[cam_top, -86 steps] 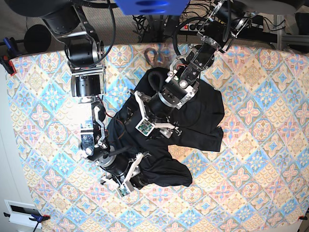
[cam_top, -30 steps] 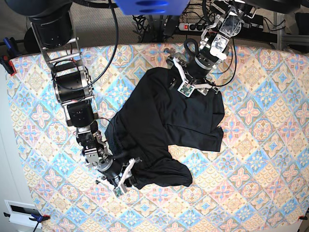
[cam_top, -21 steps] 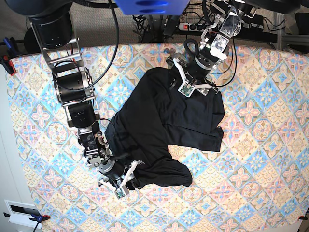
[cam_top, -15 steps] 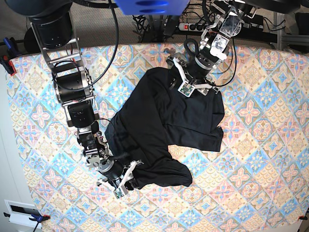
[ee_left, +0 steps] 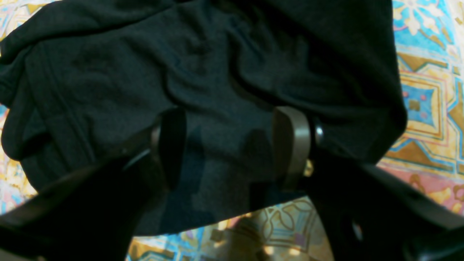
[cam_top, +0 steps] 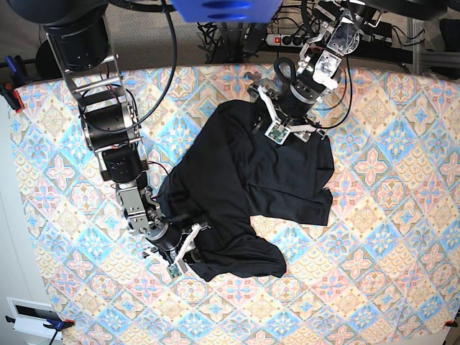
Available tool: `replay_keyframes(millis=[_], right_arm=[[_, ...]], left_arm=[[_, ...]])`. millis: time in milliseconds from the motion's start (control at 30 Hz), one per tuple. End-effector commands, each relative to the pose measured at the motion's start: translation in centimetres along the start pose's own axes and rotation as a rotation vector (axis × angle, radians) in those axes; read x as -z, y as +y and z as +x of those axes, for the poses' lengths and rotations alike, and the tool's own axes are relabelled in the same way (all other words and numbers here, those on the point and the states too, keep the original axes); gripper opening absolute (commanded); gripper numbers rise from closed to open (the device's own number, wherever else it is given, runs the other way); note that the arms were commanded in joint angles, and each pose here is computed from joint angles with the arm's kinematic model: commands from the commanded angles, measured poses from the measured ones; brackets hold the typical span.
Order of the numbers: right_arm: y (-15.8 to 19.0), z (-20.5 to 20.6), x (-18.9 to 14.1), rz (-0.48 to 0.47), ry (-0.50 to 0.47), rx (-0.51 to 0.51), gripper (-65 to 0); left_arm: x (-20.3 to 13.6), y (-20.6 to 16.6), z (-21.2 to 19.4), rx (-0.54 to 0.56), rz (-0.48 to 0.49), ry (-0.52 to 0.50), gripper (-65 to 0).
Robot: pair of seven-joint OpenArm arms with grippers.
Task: Layout the t-shirt on the table in an organized manner, then fold the t-shirt properly
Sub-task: 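Hold the shirt with both grippers, left at the collar, right at the hem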
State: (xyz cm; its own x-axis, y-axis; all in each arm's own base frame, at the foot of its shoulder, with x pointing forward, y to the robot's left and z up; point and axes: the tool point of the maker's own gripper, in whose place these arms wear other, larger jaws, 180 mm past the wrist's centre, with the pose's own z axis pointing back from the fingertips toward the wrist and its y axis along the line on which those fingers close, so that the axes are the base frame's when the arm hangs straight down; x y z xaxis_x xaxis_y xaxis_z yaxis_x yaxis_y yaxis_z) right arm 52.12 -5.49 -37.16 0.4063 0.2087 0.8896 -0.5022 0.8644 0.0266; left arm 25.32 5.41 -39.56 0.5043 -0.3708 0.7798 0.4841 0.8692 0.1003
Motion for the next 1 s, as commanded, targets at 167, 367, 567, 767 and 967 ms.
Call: replay_keyframes(millis=[167,367,567,767,967], right_arm=[[-1.0,3.9,0.1,-0.022,-0.087,-0.016,-49.8],[0.7,3.4,0.5,0.022,-0.065,-0.14,-48.0],[1.5,3.7,0.6,0.04,-0.099,-0.182,-48.0],[0.2,3.9,0.6,-0.036,-0.102,-0.202,-43.6],[-0.2,3.7,0.5,-0.043,-0.098,-0.205,-38.4]], left_arm=[[-0.2,0.2,1.3,0.001,0.005,-0.046,-30.7],[-0.2,0.2,1.3,0.001,0.005,-0.046,-30.7],[-0.2,0.3,1.4,0.001,0.007,-0.048,-30.7],[-0.2,0.3,1.4,0.001,0.007,-0.048,-30.7],[-0.2,0.3,1.4,0.001,0.007,-0.048,-30.7]])
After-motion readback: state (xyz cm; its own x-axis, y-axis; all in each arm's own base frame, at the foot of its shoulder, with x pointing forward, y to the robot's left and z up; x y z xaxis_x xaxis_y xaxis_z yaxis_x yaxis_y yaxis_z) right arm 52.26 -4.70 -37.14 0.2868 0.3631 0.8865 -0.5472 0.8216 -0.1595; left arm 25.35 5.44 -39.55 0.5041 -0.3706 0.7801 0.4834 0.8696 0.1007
